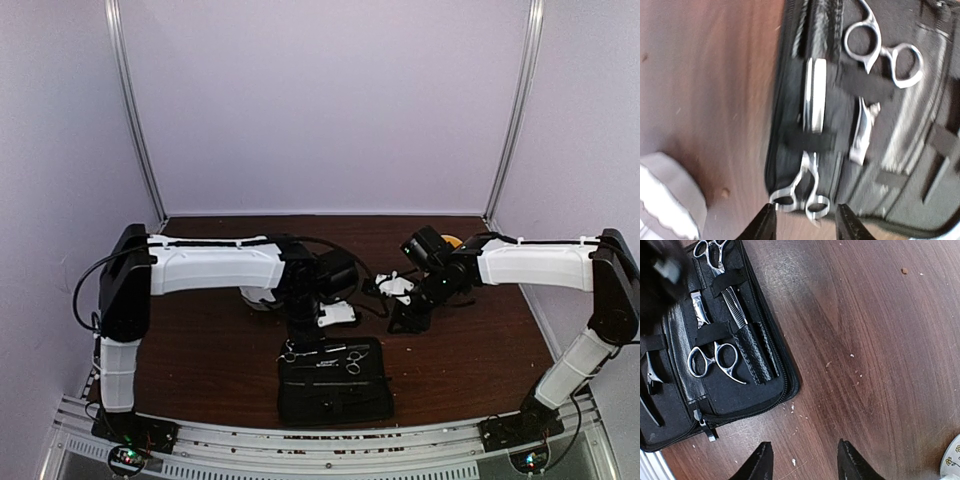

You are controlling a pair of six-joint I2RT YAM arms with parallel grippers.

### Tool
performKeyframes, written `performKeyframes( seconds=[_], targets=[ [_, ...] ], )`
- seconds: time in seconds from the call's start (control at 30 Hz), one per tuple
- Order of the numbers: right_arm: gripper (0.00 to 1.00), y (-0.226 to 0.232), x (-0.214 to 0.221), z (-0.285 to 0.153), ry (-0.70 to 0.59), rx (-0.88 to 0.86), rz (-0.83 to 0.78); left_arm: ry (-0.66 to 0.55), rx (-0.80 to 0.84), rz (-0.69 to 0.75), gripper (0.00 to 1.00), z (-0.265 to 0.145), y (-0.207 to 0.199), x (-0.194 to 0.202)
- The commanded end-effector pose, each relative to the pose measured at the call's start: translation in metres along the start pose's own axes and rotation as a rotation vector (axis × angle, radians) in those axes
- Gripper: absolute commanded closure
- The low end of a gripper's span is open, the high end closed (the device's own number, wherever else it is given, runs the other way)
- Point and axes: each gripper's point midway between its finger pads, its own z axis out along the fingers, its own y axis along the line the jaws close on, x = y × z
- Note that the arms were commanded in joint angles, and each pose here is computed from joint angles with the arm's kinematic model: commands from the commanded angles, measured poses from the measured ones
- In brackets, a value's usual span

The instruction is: Sort the hair-cutting tools

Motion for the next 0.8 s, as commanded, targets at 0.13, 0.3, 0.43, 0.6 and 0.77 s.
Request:
performKeyframes(
  seconds=[0.13, 0.3, 0.43, 0.6, 0.77],
  targets=[
    [0.55, -0.003, -0.009, -0.005, -0.021, 0.014, -0.019, 0.001, -0.004, -0.091, 0.62, -0.008, 0.006, 0.043],
    [0.55, -0.002, -0.007, -0.002, -0.015, 0.007, -0.017, 0.045, -0.028, -0.106, 0.62, 0.011, 0.01, 0.057],
    [0.55, -0.002, -0.007, -0.001, -0.011, 0.007, -0.015, 0.029, -0.028, -0.109, 0.64, 0.017, 0.011, 0.05],
    [0.55, -0.003, -0.004, 0.0, -0.002, 0.009, -0.015, 0.031, 0.0, -0.098, 0.69, 0.025, 0.008, 0.044],
    [0.55, -0.002, -0.004, 0.002, 0.001, 0.006, -0.016, 0.04, 0.008, -0.095, 0.73, 0.033, 0.008, 0.041]
  ],
)
